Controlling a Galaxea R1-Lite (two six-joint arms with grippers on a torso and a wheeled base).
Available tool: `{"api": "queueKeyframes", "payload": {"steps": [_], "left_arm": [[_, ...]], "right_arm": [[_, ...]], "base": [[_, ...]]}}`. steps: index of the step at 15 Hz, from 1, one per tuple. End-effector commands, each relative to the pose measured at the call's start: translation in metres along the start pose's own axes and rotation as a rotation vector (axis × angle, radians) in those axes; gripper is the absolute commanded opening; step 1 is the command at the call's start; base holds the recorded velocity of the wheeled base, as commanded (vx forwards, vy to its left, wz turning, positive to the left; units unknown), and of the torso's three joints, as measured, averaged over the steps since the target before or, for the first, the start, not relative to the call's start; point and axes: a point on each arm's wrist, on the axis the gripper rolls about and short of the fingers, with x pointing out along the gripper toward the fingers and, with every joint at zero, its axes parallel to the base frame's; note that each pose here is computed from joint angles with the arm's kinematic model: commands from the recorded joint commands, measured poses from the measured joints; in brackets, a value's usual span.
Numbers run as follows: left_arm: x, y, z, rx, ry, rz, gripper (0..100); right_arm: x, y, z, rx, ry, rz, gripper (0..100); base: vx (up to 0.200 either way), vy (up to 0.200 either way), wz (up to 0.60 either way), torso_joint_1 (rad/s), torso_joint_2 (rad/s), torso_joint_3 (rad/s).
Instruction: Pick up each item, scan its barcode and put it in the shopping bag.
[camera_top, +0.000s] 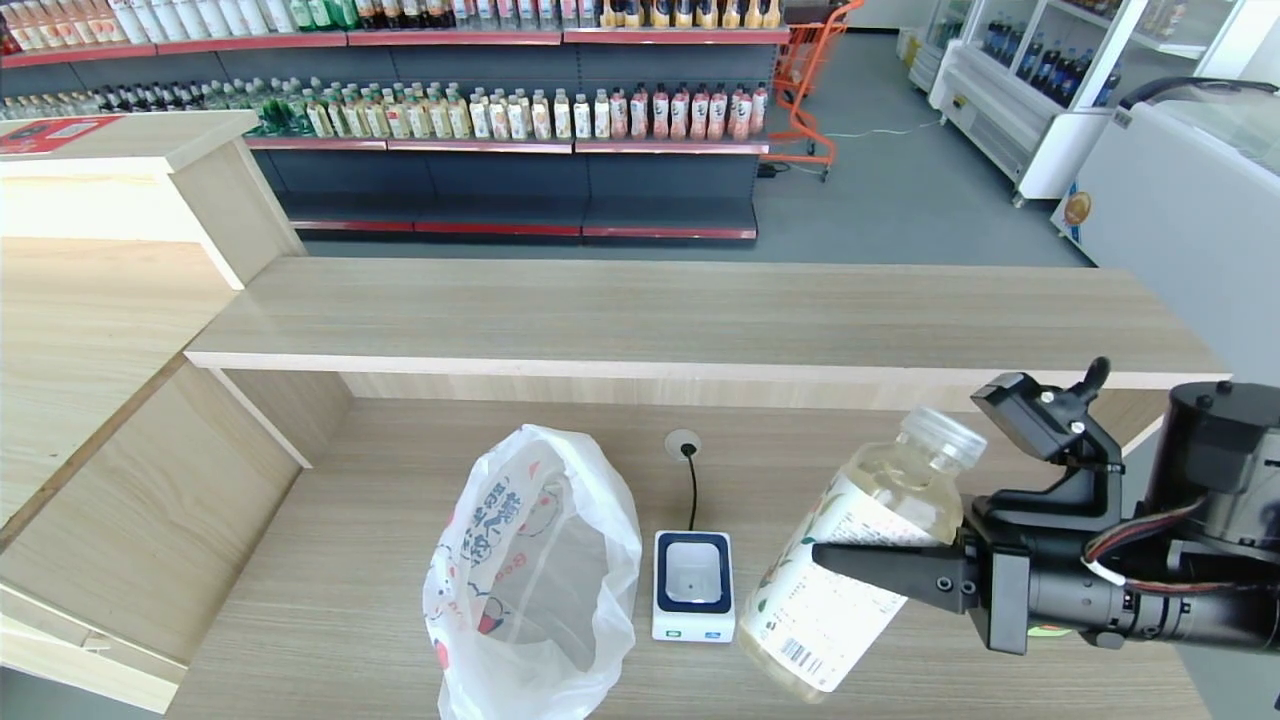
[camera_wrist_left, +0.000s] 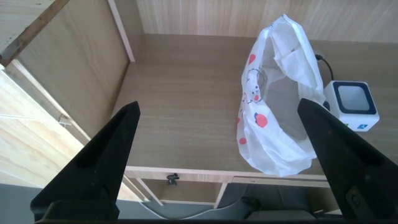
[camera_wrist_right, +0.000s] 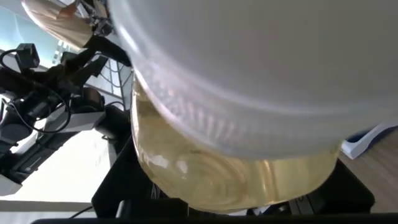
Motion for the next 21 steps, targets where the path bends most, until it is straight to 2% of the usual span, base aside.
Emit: {"api": "queueKeyframes", "payload": {"steps": [1,4,11,13,15,16,17,18,19,21], "left_arm": [[0.000,0.000,0.000,0.001,-0.001,0.000,100],[0.000,0.000,0.000,-0.001,-0.001,0.002,100],[0.000,0.000,0.000,0.001,-0.001,0.000,100],[0.000,0.000,0.000,-0.001,-0.001,0.002,100],[0.000,0.000,0.000,0.001,-0.001,0.000,100],[0.000,0.000,0.000,0.001,-0.001,0.000,100],[0.000,0.000,0.000,0.001,-0.001,0.002,100],[0.000,0.000,0.000,0.001,-0.001,0.000,100],[0.000,0.000,0.000,0.001,-0.001,0.002,100],[0.000,0.000,0.000,-0.001,-0.001,0.000,100]], "right_arm": [[0.001,0.002,-0.001,-0.005,0.003,0.009,0],[0.000,0.010,-0.003,-0.015,0.030,0.029,0],[-0.002,0.013,-0.006,-0.040,0.058,0.019,0],[-0.007,0.013,-0.005,-0.106,0.053,-0.008,0],[-0.014,0.003,-0.003,-0.192,0.035,-0.155,0],[-0.022,-0.005,-0.002,-0.255,0.021,-0.268,0],[-0.024,-0.007,-0.002,-0.271,0.018,-0.296,0],[-0.043,-0.025,0.000,-0.439,0.039,-0.537,0],[-0.057,-0.036,0.001,-0.553,0.077,-0.679,0],[-0.079,-0.055,0.006,-0.779,0.146,-0.832,0]], "base": [[0.000,0.000,0.00,0.000,0.00,0.000],[0.000,0.000,0.00,0.000,0.00,0.000],[0.000,0.000,0.00,0.000,0.00,0.000],[0.000,0.000,0.00,0.000,0.00,0.000],[0.000,0.000,0.00,0.000,0.00,0.000],[0.000,0.000,0.00,0.000,0.00,0.000],[0.000,0.000,0.00,0.000,0.00,0.000],[0.000,0.000,0.00,0.000,0.00,0.000],[0.000,0.000,0.00,0.000,0.00,0.000],[0.000,0.000,0.00,0.000,0.00,0.000]]}}
